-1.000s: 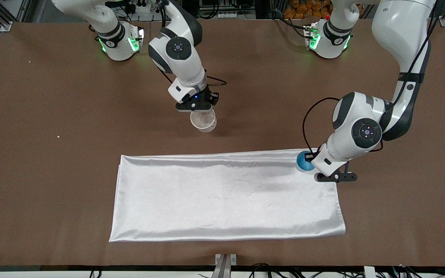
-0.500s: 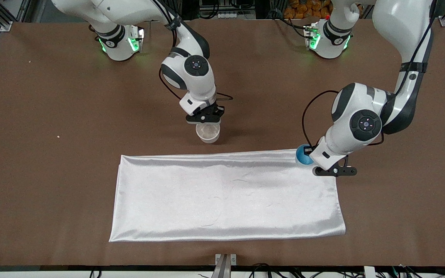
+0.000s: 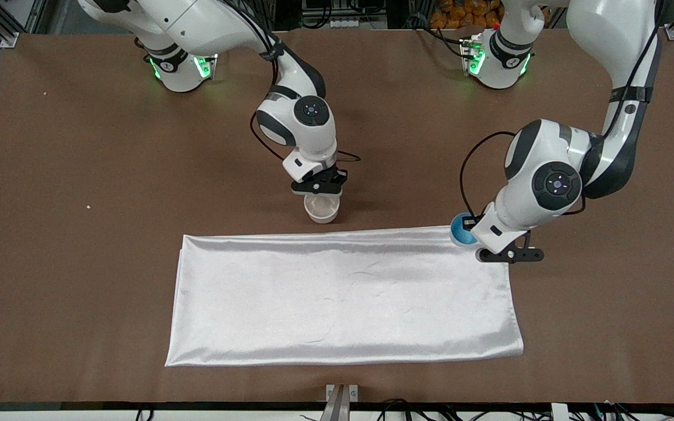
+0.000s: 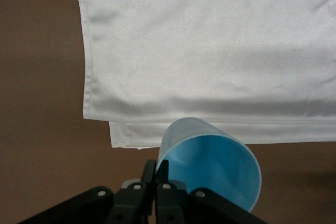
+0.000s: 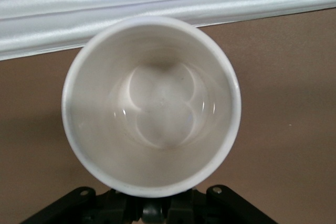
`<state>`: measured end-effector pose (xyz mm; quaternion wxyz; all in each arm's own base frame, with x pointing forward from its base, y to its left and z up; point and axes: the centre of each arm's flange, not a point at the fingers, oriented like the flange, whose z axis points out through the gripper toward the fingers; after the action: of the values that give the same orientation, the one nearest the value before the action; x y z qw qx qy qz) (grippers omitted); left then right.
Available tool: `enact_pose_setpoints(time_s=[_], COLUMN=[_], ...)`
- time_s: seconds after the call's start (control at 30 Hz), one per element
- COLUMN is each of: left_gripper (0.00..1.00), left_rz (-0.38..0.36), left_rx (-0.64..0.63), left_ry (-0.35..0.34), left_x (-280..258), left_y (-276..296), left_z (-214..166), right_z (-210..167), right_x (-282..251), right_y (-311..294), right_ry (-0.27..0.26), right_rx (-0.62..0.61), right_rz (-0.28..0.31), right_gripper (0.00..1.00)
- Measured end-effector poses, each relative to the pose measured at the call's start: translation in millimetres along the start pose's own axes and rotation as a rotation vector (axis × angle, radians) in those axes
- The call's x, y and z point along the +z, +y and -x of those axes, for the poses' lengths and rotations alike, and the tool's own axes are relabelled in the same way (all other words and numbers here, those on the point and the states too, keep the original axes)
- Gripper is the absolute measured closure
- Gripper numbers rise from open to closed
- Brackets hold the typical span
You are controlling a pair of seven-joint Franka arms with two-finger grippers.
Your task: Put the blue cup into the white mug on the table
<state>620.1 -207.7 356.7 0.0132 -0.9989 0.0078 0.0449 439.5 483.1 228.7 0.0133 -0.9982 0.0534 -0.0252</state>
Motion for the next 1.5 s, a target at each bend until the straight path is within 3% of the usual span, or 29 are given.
enact_pose_setpoints(time_s=[0.17, 0.27, 0.43, 0.47, 0.53, 0.57, 0.77, 0.8, 1.03, 1.27, 1.5], left_gripper=[0.96, 0.96, 0.96, 0.96, 0.96, 0.96, 0.96, 0.96, 0.96, 0.96, 0.96], left_rz=[0.000, -0.001, -0.001, -0.002, -0.002, -0.002, -0.001, -0.001, 0.002, 0.004, 0.007], left_rx=[0.001, -0.003, -0.010, -0.011, -0.010, -0.011, -0.032, -0.038, -0.078, -0.113, -0.123], left_ry=[0.000, 0.000, 0.000, 0.001, 0.002, 0.003, 0.011, 0.014, 0.030, 0.040, 0.048], left_x=[0, 0, 0, 0, -1, -1, -5, -6, -13, -17, -19], left_y=[1, 3, 11, 14, 17, 20, 39, 45, 90, 137, 173], left_z=[0, 1, 4, 4, 5, 6, 12, 14, 31, 54, 74], right_z=[1, -2, -10, -12, -15, -16, -31, -36, -74, -155, -230], right_x=[8, 9, 3, 1, -2, -5, -40, -52, -120, -158, -168], right_y=[-3, -5, -7, -8, -9, -10, -14, -14, -1, 76, 186], right_ry=[0.011, 0.015, 0.027, 0.031, 0.034, 0.036, 0.048, 0.051, 0.038, 0.009, 0.012], right_rx=[0.010, 0.017, 0.028, 0.030, 0.033, 0.034, 0.050, 0.057, 0.055, -0.053, -0.171], right_rz=[-0.013, -0.018, -0.028, -0.032, -0.035, -0.034, 0.006, 0.016, 0.013, -0.049, 0.007], right_gripper=[0.90, 0.84, 0.62, 0.52, 0.48, 0.39, 0.14, 0.04, 0.00, 0.00, 0.00])
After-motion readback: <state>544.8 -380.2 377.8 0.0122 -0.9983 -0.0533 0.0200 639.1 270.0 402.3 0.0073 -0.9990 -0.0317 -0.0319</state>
